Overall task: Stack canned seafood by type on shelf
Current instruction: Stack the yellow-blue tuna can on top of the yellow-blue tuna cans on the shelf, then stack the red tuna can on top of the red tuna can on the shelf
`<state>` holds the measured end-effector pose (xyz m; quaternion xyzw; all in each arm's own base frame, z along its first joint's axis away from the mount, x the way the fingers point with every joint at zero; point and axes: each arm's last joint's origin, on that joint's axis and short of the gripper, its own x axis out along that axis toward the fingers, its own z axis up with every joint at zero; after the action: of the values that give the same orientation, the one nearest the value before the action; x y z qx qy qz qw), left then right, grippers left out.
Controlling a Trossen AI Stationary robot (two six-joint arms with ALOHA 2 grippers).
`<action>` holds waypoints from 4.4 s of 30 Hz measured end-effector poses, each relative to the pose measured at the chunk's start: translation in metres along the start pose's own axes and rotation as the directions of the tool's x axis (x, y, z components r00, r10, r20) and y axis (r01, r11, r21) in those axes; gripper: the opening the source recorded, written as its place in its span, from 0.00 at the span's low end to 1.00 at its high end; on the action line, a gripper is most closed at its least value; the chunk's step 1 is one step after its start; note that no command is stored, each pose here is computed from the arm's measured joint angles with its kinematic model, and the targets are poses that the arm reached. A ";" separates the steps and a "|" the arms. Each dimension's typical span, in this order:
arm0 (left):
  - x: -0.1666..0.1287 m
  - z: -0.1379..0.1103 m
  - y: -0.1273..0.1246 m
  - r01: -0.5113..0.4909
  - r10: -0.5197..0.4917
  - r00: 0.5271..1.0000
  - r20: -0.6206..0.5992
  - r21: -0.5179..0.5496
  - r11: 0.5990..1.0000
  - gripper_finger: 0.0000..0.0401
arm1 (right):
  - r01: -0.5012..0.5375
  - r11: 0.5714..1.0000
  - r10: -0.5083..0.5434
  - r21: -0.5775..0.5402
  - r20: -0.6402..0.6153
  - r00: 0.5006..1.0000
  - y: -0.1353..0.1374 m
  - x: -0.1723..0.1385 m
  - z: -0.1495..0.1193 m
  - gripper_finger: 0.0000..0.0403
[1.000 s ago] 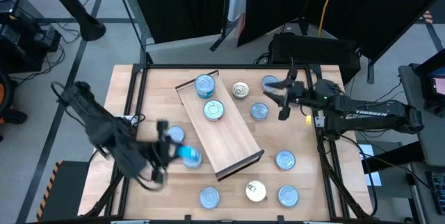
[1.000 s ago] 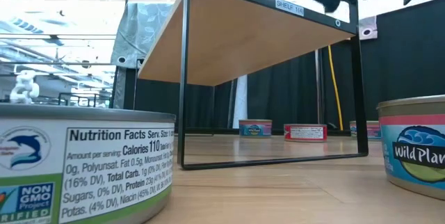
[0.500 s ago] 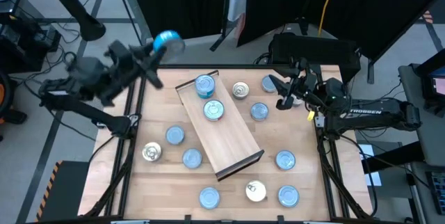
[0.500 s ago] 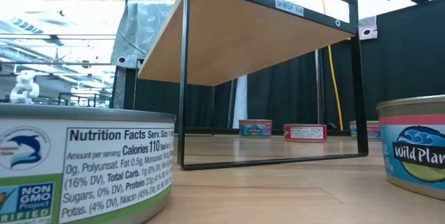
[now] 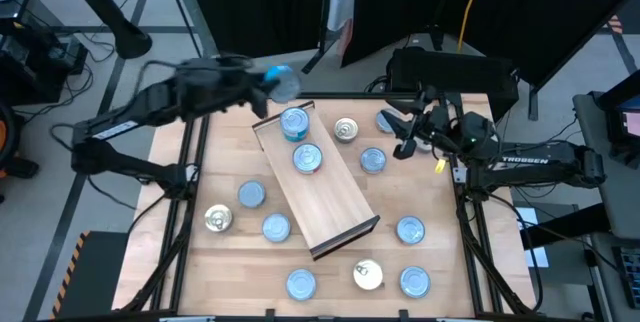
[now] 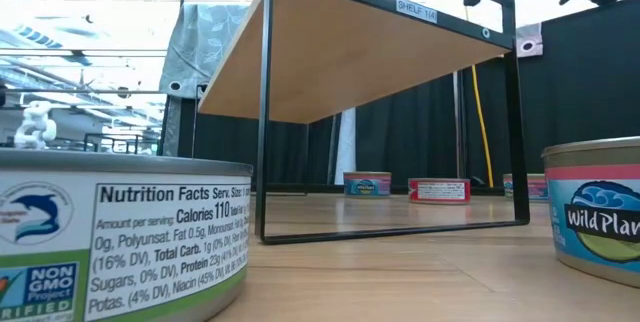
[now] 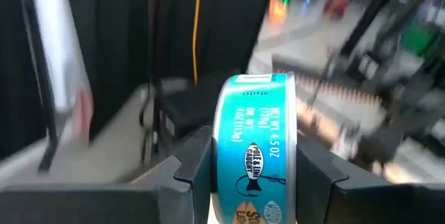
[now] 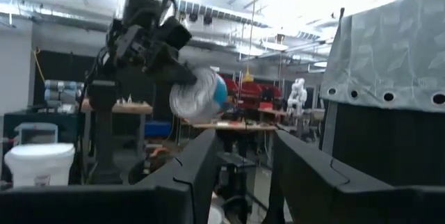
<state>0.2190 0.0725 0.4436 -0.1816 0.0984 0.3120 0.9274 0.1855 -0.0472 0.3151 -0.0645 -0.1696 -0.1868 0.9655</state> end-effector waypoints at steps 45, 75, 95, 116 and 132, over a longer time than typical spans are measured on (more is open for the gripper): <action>0.094 -0.047 0.089 0.279 -0.383 0.779 -0.497 -0.274 0.921 0.37 | -0.023 0.998 0.038 0.051 -0.318 0.947 0.002 -0.013 -0.024 0.34; 0.101 -0.053 0.100 0.153 -0.258 0.841 -0.476 -0.248 0.957 0.61 | -0.025 0.999 0.038 0.047 -0.313 0.949 0.002 -0.013 -0.023 0.34; -0.028 -0.045 0.039 0.264 -0.231 0.928 -0.291 0.078 0.961 0.61 | 0.194 0.981 -0.134 0.012 -0.684 0.717 -0.006 -0.047 -0.049 0.34; -0.060 -0.168 -0.042 0.316 -0.280 0.949 -0.147 0.389 0.866 0.61 | 0.237 0.967 -0.025 0.091 -0.895 0.445 0.000 -0.074 -0.070 0.34; -0.072 -0.188 -0.053 0.364 -0.314 0.930 -0.191 0.372 0.854 0.61 | 0.227 0.958 0.062 0.175 -0.901 0.430 0.007 -0.068 -0.121 0.01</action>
<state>0.1816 -0.0803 0.3078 -0.0212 0.1837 0.1047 0.9772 0.1653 -0.0407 0.1775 0.1852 0.3432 -0.2147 0.8955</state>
